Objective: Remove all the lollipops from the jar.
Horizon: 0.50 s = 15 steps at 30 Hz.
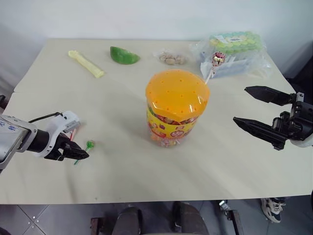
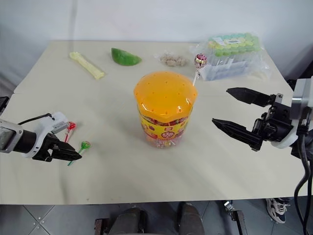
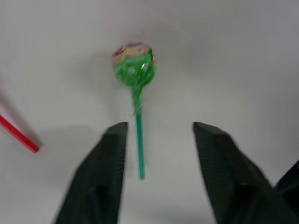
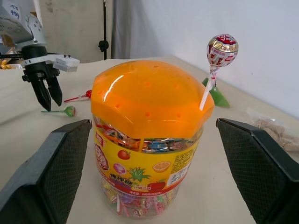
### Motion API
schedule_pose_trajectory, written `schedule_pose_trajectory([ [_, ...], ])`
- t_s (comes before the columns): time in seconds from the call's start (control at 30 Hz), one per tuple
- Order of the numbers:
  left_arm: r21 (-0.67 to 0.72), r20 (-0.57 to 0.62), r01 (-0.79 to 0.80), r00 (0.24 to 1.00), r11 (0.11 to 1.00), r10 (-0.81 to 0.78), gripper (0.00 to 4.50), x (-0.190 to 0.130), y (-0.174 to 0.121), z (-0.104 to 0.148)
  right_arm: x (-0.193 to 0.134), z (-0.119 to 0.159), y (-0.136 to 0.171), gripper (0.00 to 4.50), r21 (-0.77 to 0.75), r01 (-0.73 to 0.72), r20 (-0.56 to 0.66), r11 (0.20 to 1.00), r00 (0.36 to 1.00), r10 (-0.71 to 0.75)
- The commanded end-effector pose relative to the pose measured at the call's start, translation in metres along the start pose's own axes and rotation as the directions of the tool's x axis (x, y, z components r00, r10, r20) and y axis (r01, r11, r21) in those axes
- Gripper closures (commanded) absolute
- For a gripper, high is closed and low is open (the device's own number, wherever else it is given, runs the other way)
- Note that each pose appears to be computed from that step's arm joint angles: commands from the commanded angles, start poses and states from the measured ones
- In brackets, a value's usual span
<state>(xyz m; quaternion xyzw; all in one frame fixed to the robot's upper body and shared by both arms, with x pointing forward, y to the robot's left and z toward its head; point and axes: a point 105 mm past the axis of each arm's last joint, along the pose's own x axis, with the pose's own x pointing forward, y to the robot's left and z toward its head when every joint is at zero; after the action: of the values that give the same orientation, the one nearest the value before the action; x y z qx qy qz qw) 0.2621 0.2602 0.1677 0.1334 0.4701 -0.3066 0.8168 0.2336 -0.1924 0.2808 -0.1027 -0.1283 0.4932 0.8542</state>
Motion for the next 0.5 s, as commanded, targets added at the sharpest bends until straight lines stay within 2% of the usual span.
schedule_pose_trajectory([
  [0.03,0.067,0.031,-0.034,0.999,0.997,0.032,0.71,-0.019,-0.003,0.009,-0.003,0.01,-0.001,0.0,-0.048,0.001,-0.005,0.999,1.0,-0.001],
  [0.1,0.102,0.093,-0.034,0.995,0.994,0.025,0.07,-0.029,-0.007,0.023,-0.005,0.01,-0.003,0.0,-0.055,0.008,-0.015,0.998,1.0,-0.009],
  [0.27,0.213,0.282,-0.022,0.959,0.977,-0.04,0.03,-0.053,-0.018,0.06,-0.009,0.013,-0.01,0.0,-0.086,0.037,-0.041,0.996,0.998,-0.041],
  [0.37,0.347,0.505,-0.005,0.844,0.938,-0.182,0.03,-0.07,-0.031,0.091,-0.009,0.01,-0.013,0.0,-0.105,0.055,-0.074,0.993,0.995,-0.063],
  [0.5,0.457,0.657,-0.015,0.68,0.889,-0.326,0.03,-0.086,-0.039,0.109,-0.003,0.01,-0.02,0.0,-0.094,0.089,-0.078,0.992,0.992,-0.096],
])
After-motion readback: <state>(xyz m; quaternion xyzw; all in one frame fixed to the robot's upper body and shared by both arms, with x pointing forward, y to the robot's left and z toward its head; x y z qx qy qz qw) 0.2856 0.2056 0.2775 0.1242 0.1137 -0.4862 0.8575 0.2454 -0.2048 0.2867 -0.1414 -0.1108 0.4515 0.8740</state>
